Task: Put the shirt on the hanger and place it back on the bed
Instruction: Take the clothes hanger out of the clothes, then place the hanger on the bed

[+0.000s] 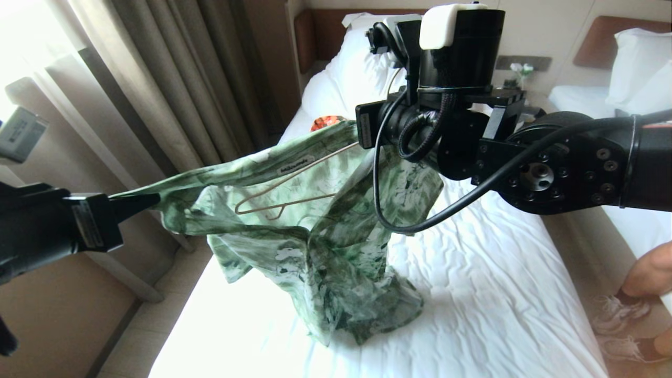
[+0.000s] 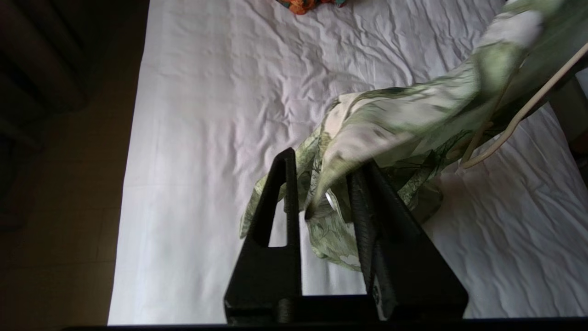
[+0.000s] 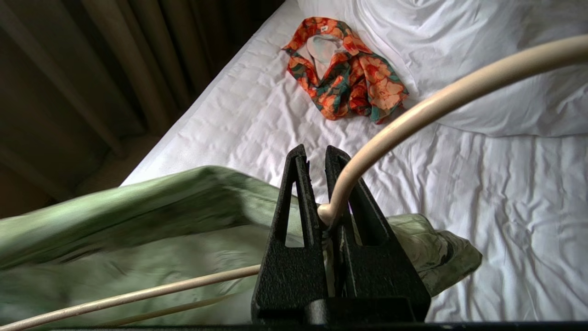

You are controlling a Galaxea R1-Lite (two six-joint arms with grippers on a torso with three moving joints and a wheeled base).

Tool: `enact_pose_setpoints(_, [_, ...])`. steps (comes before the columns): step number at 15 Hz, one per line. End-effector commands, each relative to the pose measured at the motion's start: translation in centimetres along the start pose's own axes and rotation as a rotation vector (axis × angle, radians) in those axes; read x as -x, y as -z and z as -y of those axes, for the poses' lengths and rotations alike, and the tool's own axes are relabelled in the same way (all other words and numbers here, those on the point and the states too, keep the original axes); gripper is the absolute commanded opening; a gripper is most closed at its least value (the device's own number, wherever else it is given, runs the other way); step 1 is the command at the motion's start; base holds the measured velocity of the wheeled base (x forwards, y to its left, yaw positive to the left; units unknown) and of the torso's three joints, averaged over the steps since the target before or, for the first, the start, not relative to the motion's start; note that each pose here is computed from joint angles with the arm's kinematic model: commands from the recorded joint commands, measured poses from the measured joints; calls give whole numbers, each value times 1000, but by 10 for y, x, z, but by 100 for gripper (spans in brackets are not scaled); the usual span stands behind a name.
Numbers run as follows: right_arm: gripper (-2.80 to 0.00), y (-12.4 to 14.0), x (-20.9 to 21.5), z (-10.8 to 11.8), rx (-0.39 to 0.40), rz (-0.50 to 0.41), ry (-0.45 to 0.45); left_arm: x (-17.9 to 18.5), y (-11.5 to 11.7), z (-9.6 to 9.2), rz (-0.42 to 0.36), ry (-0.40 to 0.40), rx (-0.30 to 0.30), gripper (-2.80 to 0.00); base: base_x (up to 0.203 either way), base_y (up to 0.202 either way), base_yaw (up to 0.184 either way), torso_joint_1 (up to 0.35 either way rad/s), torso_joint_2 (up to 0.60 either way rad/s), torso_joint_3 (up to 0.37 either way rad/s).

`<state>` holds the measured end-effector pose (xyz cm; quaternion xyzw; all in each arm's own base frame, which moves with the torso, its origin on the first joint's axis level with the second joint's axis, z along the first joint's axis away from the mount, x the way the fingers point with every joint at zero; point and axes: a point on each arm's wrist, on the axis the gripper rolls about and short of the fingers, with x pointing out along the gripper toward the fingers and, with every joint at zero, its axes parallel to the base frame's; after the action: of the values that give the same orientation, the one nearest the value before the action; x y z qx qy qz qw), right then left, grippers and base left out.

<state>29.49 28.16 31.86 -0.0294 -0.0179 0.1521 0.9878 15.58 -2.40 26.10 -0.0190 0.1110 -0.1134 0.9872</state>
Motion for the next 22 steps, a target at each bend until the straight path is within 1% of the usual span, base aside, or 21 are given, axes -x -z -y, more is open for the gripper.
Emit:
enact_pose_setpoints(1, [-280, 5, -3, -5, 5, -9, -5, -2, 0, 0, -4, 3, 1, 0, 0, 0, 0, 0, 0, 0])
enact_pose_setpoints(3, [-280, 9, -6, -7, 9, -15, -6, -1, 5, 0, -17, 10, 1, 0, 0, 0, 0, 0, 0, 0])
enact_pose_setpoints(5, [-280, 14, -8, -9, 11, -27, -7, 3, 21, -1, -55, 12, -10, 0, 0, 0, 0, 0, 0, 0])
enact_pose_setpoints(6, [-280, 16, -10, -10, 7, -24, -7, 6, 31, -3, -75, -1, -8, -280, 0, 0, 0, 0, 0, 0])
enact_pose_setpoints(7, [-280, 22, -14, -12, -2, -19, -4, 14, 39, -6, -64, -25, -2, -280, 0, 0, 0, 0, 0, 0])
enact_pose_setpoints(8, [-280, 28, -18, -13, -27, -15, -1, 22, 46, -8, -51, -43, 3, -280, 0, 0, 0, 0, 0, 0])
enact_pose_setpoints(9, [-280, 38, -19, -13, -53, -37, 1, 32, 51, -8, -32, -61, 7, -280, 0, 0, 0, 0, 0, 0])
enact_pose_setpoints(10, [-280, 48, -21, -13, -101, -65, 7, 42, 55, -9, -11, -84, 14, -280, 0, 0, 0, 0, 0, 0])
enact_pose_setpoints(11, [-280, 55, -22, -11, -159, -86, 17, 50, 59, -10, 6, -105, 19, -280, 0, 0, 0, 0, 0, 0])
enact_pose_setpoints(13, [-280, 70, -25, -2, -292, -130, 51, 65, 61, -8, 45, -122, 19, -280, 0, 0, 0, 0, 0, 0])
enact_pose_setpoints(14, [-280, 83, -26, 1, -379, -168, 73, 72, 61, -6, 70, -121, 16, -280, 0, 0, 0, 0, 0, 0])
enact_pose_setpoints(15, [-280, 97, -26, 5, -434, -212, 99, 78, 61, -5, 93, -118, 12, -280, 0, 0, 0, 0, 0, 0])
enact_pose_setpoints(16, [-280, 109, -28, 12, -446, -249, 126, 81, 61, -4, 107, -119, 11, -280, 0, 0, 0, 0, 0, 0])
enact_pose_setpoints(17, [-280, 114, -30, 19, -435, -278, 149, 84, 61, -4, 115, -121, 11, -280, 0, 0, 0, 0, 0, 0])
enact_pose_setpoints(18, [-280, 121, -30, 24, -387, -331, 171, 86, 64, -3, 121, -123, 16, -280, 0, 0, 0, 0, 0, 0])
enact_pose_setpoints(19, [-280, 134, -32, 30, -323, -403, 196, 88, 67, -3, 122, -125, 20, -280, 0, 0, 0, 0, 0, 0])
enact_pose_setpoints(20, [-280, 150, -35, 34, -282, -458, 217, 90, 70, -2, 123, -124, 23, -280, 0, 0, 0, 0, 0, 0])
enact_pose_setpoints(21, [-280, 168, -40, 37, -254, -497, 234, 93, 73, -2, 130, -123, 30, -280, 0, 0, 0, 0, 0, 0])
enact_pose_setpoints(22, [-280, 182, -46, 39, -237, -516, 245, 93, 76, -2, 128, -121, 34, -280, 0, 0, 0, 0, 0, 0])
